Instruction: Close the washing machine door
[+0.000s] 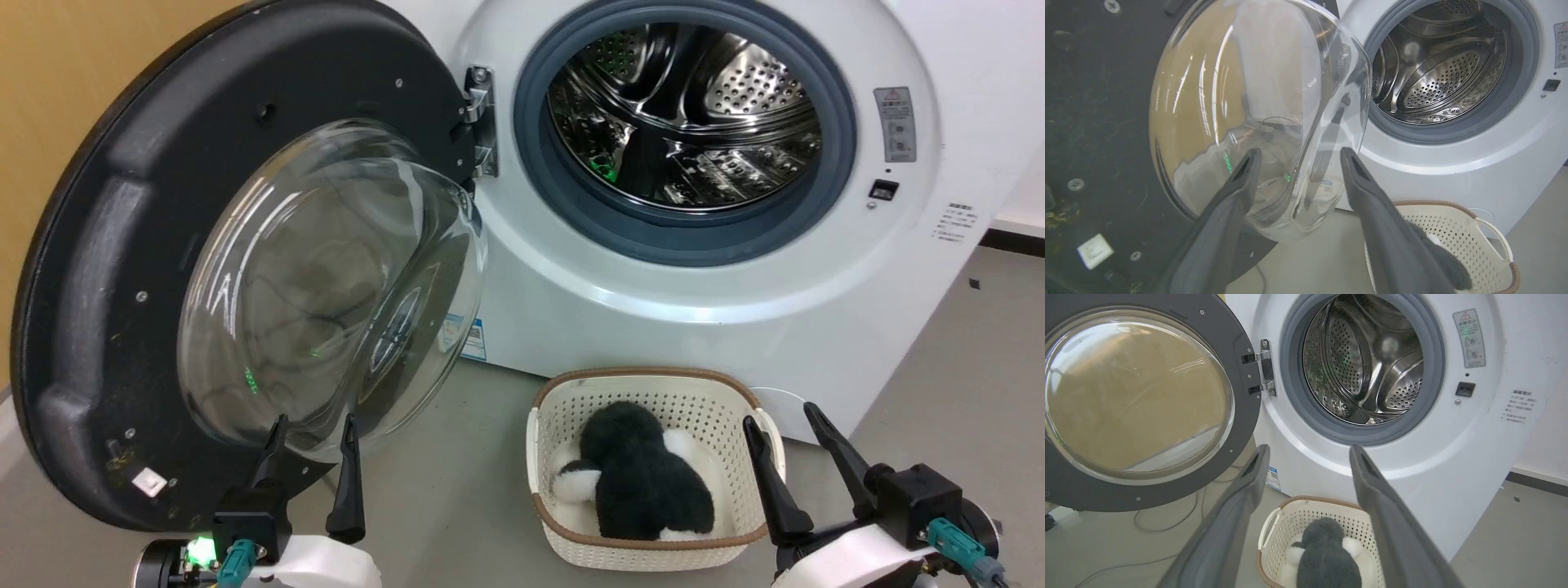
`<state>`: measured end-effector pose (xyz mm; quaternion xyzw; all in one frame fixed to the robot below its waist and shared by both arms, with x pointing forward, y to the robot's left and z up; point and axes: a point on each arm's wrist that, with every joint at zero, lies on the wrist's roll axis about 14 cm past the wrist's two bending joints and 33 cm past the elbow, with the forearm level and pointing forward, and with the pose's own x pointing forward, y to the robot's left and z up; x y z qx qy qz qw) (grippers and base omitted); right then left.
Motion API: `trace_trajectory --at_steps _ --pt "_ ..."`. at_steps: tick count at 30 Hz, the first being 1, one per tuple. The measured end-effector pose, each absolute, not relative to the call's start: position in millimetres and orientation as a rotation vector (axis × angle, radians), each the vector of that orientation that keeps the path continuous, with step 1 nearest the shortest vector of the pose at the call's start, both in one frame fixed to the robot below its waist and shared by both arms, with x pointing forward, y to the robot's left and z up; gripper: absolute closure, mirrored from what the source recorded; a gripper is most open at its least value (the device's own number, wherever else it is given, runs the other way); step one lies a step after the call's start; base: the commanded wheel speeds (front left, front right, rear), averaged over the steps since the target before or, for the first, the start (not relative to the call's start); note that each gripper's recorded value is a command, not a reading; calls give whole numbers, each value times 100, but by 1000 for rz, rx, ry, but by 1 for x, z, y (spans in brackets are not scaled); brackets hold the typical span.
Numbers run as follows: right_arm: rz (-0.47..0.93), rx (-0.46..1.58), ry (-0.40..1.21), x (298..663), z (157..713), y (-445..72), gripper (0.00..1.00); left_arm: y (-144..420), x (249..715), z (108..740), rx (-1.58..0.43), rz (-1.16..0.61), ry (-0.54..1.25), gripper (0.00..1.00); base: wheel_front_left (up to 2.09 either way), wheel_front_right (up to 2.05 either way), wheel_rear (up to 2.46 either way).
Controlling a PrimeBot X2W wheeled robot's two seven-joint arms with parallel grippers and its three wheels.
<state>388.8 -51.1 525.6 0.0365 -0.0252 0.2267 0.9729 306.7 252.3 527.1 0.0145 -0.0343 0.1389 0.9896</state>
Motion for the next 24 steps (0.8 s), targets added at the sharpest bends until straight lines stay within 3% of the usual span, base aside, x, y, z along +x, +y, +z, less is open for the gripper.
trace_trajectory --at_steps 24 --pt "612 123 -38 386 518 -2 0 284 272 530 36 422 -105 0 0 0 0"
